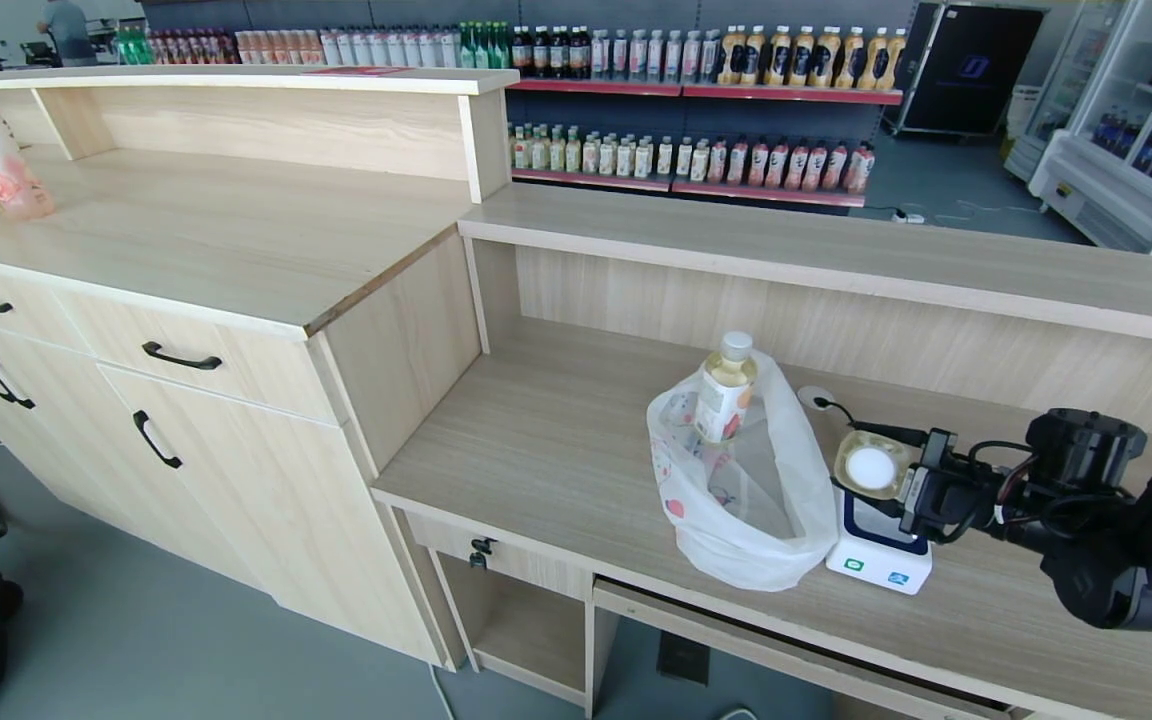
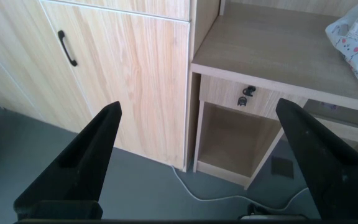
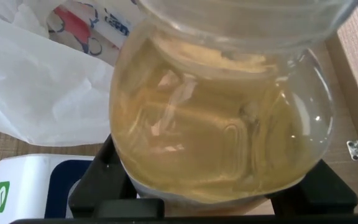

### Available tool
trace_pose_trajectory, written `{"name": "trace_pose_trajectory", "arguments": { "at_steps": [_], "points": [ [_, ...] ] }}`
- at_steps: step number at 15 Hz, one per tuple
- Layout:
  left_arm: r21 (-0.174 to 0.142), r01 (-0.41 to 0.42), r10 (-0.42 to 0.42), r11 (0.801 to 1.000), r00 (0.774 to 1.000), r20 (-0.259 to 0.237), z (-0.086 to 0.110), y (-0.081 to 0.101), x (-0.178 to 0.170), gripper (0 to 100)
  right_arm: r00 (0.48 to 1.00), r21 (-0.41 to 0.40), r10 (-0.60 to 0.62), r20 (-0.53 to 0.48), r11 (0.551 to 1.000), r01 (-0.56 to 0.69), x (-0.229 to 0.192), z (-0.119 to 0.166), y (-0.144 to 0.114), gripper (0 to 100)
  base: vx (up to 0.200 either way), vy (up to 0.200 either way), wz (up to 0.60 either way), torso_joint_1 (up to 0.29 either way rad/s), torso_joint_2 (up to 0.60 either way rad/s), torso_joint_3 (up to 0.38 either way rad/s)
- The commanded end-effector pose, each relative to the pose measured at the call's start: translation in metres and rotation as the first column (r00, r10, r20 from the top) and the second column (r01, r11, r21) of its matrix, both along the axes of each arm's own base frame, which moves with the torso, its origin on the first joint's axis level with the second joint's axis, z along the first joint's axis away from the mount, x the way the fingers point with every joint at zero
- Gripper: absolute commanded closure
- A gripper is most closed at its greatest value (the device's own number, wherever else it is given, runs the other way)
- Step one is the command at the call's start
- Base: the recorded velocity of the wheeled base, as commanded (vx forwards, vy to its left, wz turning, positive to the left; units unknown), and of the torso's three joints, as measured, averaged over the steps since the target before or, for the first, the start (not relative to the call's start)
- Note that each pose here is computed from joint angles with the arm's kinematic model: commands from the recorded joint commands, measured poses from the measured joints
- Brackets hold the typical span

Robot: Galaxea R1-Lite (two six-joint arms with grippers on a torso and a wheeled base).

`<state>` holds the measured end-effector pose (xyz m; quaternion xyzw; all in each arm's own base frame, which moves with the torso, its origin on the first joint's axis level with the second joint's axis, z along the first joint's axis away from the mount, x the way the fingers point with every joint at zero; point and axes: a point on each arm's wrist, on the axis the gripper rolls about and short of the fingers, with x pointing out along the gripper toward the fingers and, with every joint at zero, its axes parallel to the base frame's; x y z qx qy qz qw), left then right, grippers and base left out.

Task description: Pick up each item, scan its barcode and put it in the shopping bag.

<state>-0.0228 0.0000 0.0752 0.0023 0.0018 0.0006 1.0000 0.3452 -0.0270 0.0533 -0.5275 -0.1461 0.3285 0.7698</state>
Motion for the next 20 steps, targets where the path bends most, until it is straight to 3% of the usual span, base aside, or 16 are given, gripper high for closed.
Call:
{"name": "trace_pose_trajectory", "arguments": {
  "at_steps": [1, 6, 10, 11, 13, 14, 15, 17, 20],
  "points": [
    [0.000, 0.000, 0.000, 1.000, 1.000, 0.001, 0.000, 0.000, 0.000, 0, 1.000, 0.003, 0.003, -0.007, 1.000, -0.003, 0.002, -0.003, 0.001, 100, 0.000, 0.000, 0.00, 0.000, 0.00, 0.000],
    [-0.002, 0.000, 0.000, 1.000, 1.000, 0.001, 0.000, 0.000, 0.000, 0, 1.000, 0.039, -0.001, 0.006, 0.999, 0.001, 0.004, 0.011, 0.002, 100, 0.000, 0.000, 0.00, 0.000, 0.00, 0.000],
    [0.000, 0.000, 0.000, 1.000, 1.000, 0.001, 0.000, 0.000, 0.000, 0, 0.998, 0.267, -0.026, -0.059, 0.963, 0.041, -0.023, 0.077, 0.003, 100, 0.000, 0.000, 0.00, 0.000, 0.00, 0.000],
    [0.000, 0.000, 0.000, 1.000, 1.000, 0.001, 0.000, 0.000, 0.000, 0, 0.993, 0.342, -0.083, -0.089, 0.934, 0.108, -0.035, 0.097, 0.001, 100, 0.000, 0.000, 0.00, 0.000, 0.00, 0.000],
    [0.000, 0.000, 0.000, 1.000, 1.000, 0.001, 0.000, 0.000, 0.000, 0, 0.948, 0.478, -0.224, -0.225, 0.823, 0.308, -0.060, 0.115, 0.000, 100, 0.000, 0.000, 0.00, 0.000, 0.00, 0.000],
    [0.000, 0.000, 0.000, 1.000, 1.000, 0.001, 0.000, 0.000, 0.000, 0, 0.932, 0.493, -0.253, -0.258, 0.796, 0.353, -0.066, 0.115, 0.000, 100, 0.000, 0.000, 0.00, 0.000, 0.00, 0.000],
    [0.000, 0.000, 0.000, 1.000, 1.000, 0.001, 0.000, 0.000, 0.000, 0, 0.879, 0.474, -0.365, -0.305, 0.743, 0.473, -0.088, 0.109, -0.005, 100, 0.000, 0.000, 0.00, 0.000, 0.00, 0.000],
    [-0.002, 0.000, 0.000, 1.000, 1.000, 0.001, 0.000, 0.000, 0.000, 0, 0.853, 0.443, -0.438, -0.283, 0.730, 0.521, -0.091, 0.113, -0.011, 100, 0.000, 0.000, 0.00, 0.000, 0.00, 0.000],
    [-0.002, 0.000, 0.000, 1.000, 1.000, 0.001, 0.000, 0.000, 0.000, 0, 0.855, 0.445, -0.449, -0.261, 0.730, 0.519, -0.094, 0.117, -0.013, 100, 0.000, 0.000, 0.00, 0.000, 0.00, 0.000]
  ]
}}
